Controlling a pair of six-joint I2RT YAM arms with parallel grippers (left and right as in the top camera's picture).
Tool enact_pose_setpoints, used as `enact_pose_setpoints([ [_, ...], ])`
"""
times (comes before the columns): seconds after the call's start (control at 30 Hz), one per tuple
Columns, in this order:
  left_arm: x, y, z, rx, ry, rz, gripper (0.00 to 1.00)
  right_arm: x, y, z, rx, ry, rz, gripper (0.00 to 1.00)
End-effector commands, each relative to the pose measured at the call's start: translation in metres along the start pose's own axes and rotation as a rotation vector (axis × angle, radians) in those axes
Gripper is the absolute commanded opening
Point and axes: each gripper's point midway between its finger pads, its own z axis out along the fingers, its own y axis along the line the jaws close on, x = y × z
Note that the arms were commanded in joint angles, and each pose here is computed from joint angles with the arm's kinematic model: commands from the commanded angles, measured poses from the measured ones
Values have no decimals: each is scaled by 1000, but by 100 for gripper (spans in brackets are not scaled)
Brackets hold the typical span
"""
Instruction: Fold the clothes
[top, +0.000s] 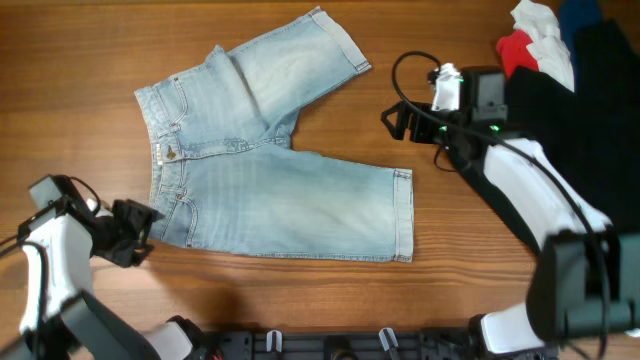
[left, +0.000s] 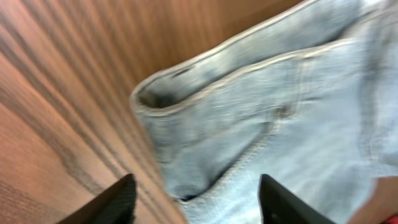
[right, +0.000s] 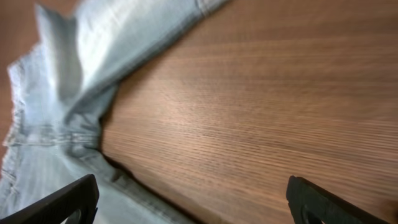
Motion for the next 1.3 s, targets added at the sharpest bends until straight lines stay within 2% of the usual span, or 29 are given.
enact_pose_setpoints([
  [0.0, -11, -21, -32, 76, -129, 57, 73, -15, 15, 29, -69, 54, -6, 97],
  [0.1, -10, -25, -43, 100, -169, 75, 79, -37, 18, 48, -74, 71, 7, 99],
  [0.13, -10, -27, -46, 107, -181, 80, 83, -45, 17, 56, -74, 72, 16, 99],
  [0.4, -9, -28, -50, 114, -192, 85, 84, -96, 17, 116, -129, 99, 23, 99],
  [0.53, -9, -28, -50, 114, -192, 85, 84, -101, 8, 145, -131, 111, 54, 99],
  [0.77, -9, -28, -50, 114, -192, 86, 84, -98, 4, 163, -128, 100, 85, 99],
  [1.07, -7, -26, -49, 107, -182, 92, 83, -74, 14, 192, -117, 140, 125, 97],
  [1.17, -6, -24, -49, 99, -180, 112, 83, -74, 14, 197, -111, 131, 127, 88],
  [1.27, -5, -24, -48, 96, -178, 119, 83, -78, 9, 197, -78, 111, 151, 68],
])
